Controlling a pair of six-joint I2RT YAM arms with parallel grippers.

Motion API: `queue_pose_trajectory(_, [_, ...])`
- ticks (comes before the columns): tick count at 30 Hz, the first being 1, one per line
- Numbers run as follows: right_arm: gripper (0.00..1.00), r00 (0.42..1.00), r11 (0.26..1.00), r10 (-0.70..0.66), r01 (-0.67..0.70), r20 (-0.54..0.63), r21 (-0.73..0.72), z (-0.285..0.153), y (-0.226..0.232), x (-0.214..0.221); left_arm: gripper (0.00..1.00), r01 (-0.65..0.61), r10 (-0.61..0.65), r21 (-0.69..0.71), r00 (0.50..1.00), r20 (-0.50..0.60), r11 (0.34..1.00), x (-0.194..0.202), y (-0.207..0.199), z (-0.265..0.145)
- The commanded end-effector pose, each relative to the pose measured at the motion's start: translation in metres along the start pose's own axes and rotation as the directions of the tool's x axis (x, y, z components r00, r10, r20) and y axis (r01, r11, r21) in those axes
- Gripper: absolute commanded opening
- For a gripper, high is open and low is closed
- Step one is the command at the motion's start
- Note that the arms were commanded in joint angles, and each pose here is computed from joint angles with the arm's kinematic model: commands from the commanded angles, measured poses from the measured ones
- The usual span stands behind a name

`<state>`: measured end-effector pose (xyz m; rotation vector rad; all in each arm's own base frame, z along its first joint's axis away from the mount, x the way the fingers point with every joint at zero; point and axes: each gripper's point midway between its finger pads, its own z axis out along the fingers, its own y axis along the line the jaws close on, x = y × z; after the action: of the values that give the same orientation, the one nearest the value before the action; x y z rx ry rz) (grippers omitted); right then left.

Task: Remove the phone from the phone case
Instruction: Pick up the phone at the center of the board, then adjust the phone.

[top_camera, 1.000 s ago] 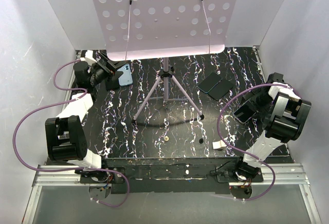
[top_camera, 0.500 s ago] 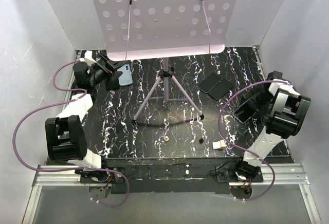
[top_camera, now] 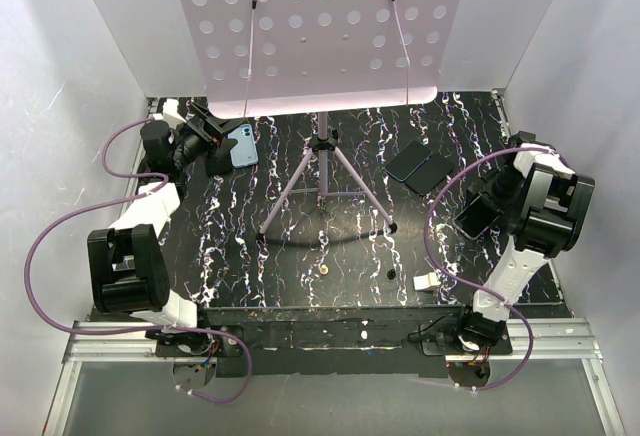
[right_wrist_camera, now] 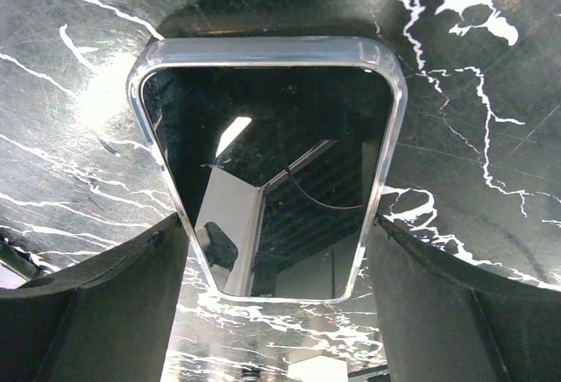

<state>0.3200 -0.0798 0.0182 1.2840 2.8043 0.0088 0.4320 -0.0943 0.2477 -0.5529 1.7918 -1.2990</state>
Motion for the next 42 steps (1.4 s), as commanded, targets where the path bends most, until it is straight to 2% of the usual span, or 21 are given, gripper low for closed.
queue_pose_trajectory(1, [0.56, 0.995, 0.993, -0.104, 0.104, -0.01, 0.046, 0.006, -0.001, -0.001, 1.0, -0.018, 0.018, 0.009, 1.0, 0.001, 1.0, -0.001, -0.001, -0.002])
queue_pose_trajectory(3, [0.4, 0.991, 0.991, -0.134, 0.134, -0.01, 0.027, 0.007, 0.0, 0.001, 1.0, -0.032, 0.032, -0.002, 0.999, 0.006, 0.999, -0.001, -0.001, -0.002])
queue_pose_trajectory(6, [0.09, 0.987, 0.987, -0.16, 0.16, 0.01, -0.009, 0.005, 0.001, 0.005, 0.99, -0.047, 0.047, -0.004, 0.999, 0.006, 0.999, 0.001, -0.003, -0.004])
queue_pose_trajectory(7, [0.02, 0.986, 0.986, -0.166, 0.166, 0.018, -0.031, 0.006, 0.003, 0.007, 1.0, -0.052, 0.052, -0.001, 0.999, 0.003, 0.999, 0.003, -0.007, -0.003])
queue_pose_trajectory(13, [0.01, 0.962, 0.952, -0.167, 0.214, 0.217, -0.217, -0.032, 0.022, 0.009, 0.99, -0.115, 0.114, -0.023, 0.993, -0.022, 0.993, 0.019, -0.013, 0.001])
queue_pose_trajectory(17, [0.01, 0.916, 0.88, -0.135, 0.286, 0.378, -0.379, -0.061, 0.041, 0.015, 0.99, -0.193, 0.191, -0.045, 0.981, -0.031, 0.98, 0.035, -0.022, 0.002])
queue_pose_trajectory(20, [0.01, 0.863, 0.841, -0.106, 0.343, 0.493, -0.419, -0.08, 0.047, 0.019, 1.0, -0.285, 0.282, -0.122, 0.959, -0.037, 0.951, 0.04, -0.019, 0.002])
queue_pose_trajectory(23, [0.01, 0.809, 0.831, -0.106, 0.391, 0.578, -0.396, -0.092, 0.042, 0.018, 1.0, -0.378, 0.377, -0.153, 0.925, -0.038, 0.913, 0.046, -0.028, 0.0])
queue_pose_trajectory(28, [0.01, 0.713, 0.766, -0.103, 0.502, 0.694, -0.402, -0.13, 0.048, 0.037, 1.0, -0.389, 0.391, -0.124, 0.921, -0.012, 0.913, 0.069, -0.042, -0.022])
queue_pose_trajectory(31, [0.01, 0.692, 0.733, -0.117, 0.544, 0.712, -0.408, -0.147, 0.052, 0.056, 1.0, -0.421, 0.42, -0.048, 0.907, -0.026, 0.906, 0.094, -0.058, -0.039])
queue_pose_trajectory(34, [0.01, 0.696, 0.662, -0.16, 0.602, 0.7, -0.447, -0.16, 0.061, 0.086, 1.0, -0.426, 0.43, 0.066, 0.9, -0.072, 0.902, 0.136, -0.07, -0.055])
queue_pose_trajectory(37, [0.01, 0.676, 0.558, -0.23, 0.681, 0.7, -0.474, -0.17, 0.074, 0.125, 1.0, -0.372, 0.406, 0.235, 0.907, -0.114, 0.898, 0.18, -0.081, -0.066])
queue_pose_trajectory(40, [0.01, 0.624, 0.416, -0.327, 0.77, 0.71, -0.484, -0.177, 0.087, 0.173, 0.86, -0.309, 0.383, 0.336, 0.906, -0.181, 0.89, 0.212, -0.098, -0.073])
queue_pose_trajectory(42, [0.01, 0.597, 0.312, -0.379, 0.802, 0.707, -0.51, -0.181, 0.092, 0.202, 0.82, -0.28, 0.37, 0.358, 0.904, -0.215, 0.891, 0.228, -0.105, -0.076])
